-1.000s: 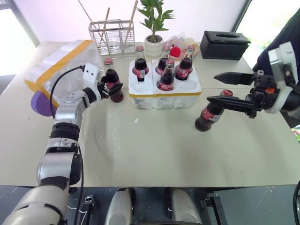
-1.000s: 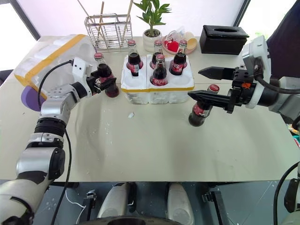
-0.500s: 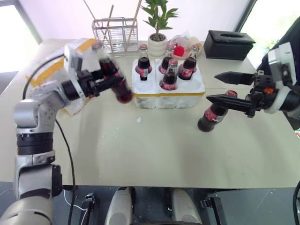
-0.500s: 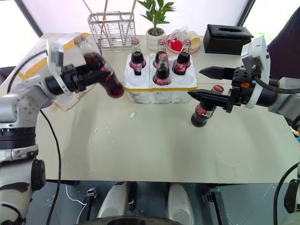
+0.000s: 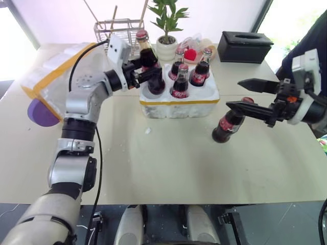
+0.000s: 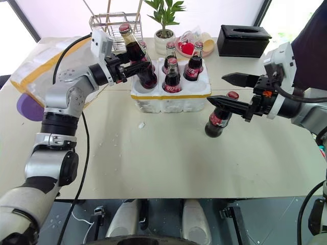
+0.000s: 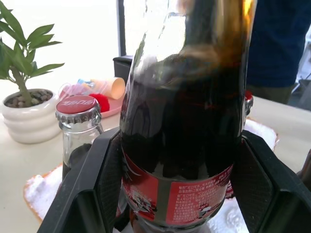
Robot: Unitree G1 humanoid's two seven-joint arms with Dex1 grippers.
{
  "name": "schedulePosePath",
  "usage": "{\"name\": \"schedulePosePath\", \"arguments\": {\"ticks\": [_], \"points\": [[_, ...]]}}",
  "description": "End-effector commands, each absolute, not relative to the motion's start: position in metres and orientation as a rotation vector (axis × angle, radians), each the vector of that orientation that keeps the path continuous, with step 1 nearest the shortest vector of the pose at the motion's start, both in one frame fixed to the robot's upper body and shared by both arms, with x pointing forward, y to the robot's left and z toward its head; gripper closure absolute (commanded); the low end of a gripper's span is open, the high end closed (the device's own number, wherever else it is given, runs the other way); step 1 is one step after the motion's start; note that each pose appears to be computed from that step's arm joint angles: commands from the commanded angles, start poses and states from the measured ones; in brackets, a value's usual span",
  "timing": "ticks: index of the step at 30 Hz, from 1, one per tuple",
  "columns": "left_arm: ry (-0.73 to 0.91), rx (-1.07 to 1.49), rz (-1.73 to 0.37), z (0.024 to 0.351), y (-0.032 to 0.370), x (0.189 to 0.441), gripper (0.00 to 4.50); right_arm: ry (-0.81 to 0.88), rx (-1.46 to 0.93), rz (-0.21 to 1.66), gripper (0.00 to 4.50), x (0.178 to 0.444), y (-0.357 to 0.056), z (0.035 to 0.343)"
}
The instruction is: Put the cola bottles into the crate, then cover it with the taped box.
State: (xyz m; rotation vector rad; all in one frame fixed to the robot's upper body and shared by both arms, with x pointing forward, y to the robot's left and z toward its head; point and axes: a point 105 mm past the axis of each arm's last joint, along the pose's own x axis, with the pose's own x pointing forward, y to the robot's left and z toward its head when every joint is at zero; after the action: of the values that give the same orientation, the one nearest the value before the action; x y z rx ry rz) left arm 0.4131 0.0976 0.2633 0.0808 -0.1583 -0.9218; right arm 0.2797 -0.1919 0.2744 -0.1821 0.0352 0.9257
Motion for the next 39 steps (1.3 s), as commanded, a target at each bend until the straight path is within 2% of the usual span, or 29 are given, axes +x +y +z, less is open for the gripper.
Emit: {"name": "schedulePosePath", "arguments": {"ticks": [1, 3, 10, 16, 20, 27, 28, 30, 35, 39], "points": [[-0.161, 0.131, -0.92, 0.264, 0.1, 0.413, 2.02, -0.018, -0.207, 0.894, 0.0, 0.276, -0.196, 0.283], [-0.141, 0.153, -0.938, 0.258, 0.099, 0.412, 2.02, -0.012, -0.207, 0.872, 0.0, 0.279, -0.198, 0.28], [-0.149, 0.183, -0.992, 0.271, 0.104, 0.399, 2.02, -0.008, -0.208, 0.84, 0.0, 0.284, -0.201, 0.277], [-0.131, 0.203, -0.991, 0.269, 0.104, 0.399, 2.02, -0.003, -0.206, 0.835, 0.0, 0.286, -0.201, 0.275], [-0.081, 0.216, -0.999, 0.254, 0.102, 0.402, 2.02, 0.0, -0.206, 0.833, 0.0, 0.287, -0.201, 0.274], [0.001, 0.221, -0.958, 0.209, 0.085, 0.417, 2.02, 0.004, -0.207, 0.845, 0.0, 0.285, -0.198, 0.27], [0.009, 0.205, -0.939, 0.206, 0.085, 0.42, 0.93, -0.004, -0.209, 0.851, 0.0, 0.284, -0.196, 0.271], [0.006, 0.192, -0.929, 0.205, 0.087, 0.422, 0.04, -0.014, -0.215, 0.858, 0.0, 0.282, -0.194, 0.273], [-0.068, 0.152, -0.939, 0.225, 0.1, 0.416, 0.01, -0.003, -0.232, 0.883, 0.0, 0.269, -0.194, 0.277], [-0.118, -0.048, -0.986, 0.268, 0.129, 0.397, 0.01, -0.033, -0.206, 0.87, 0.0, 0.246, -0.203, 0.292]]}}
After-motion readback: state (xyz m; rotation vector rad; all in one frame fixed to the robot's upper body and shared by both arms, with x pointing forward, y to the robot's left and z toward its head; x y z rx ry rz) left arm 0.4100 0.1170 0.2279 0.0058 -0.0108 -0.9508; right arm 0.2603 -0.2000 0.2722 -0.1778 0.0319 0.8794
